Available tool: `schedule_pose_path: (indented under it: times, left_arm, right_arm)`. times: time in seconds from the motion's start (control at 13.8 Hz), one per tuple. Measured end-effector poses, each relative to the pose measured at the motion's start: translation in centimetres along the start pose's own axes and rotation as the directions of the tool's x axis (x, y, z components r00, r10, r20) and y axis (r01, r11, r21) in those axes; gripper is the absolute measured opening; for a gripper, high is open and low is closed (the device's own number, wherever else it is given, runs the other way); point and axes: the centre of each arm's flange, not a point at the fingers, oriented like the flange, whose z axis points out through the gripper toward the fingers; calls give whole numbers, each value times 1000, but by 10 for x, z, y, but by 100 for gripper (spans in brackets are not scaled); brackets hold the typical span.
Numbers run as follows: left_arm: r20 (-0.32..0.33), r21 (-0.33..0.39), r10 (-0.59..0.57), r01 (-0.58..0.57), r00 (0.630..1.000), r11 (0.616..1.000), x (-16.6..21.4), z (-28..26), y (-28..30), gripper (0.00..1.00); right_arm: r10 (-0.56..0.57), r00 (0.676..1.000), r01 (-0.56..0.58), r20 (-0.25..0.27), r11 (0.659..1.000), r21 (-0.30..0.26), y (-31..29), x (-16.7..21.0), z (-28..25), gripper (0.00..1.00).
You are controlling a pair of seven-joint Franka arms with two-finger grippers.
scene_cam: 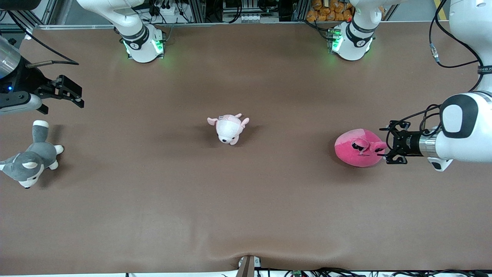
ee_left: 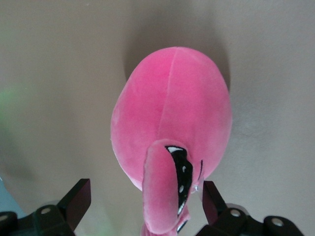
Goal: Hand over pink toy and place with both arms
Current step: 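Close the left gripper on the pink toy's ear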
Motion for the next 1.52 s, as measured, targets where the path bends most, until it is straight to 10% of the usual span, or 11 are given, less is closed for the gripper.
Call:
schedule_pose_path:
  times: [1.09,1.52]
  left_arm:
    - [-1,-8,39,-39,999,999,10,15,10,83]
    - [-1,-8,41,-41,999,999,9,15,10,56]
  right_arm:
    - [0,1000,0,-1,1000,0,0,0,0,100]
    - [0,1000,0,-1,1000,0,0,0,0,100]
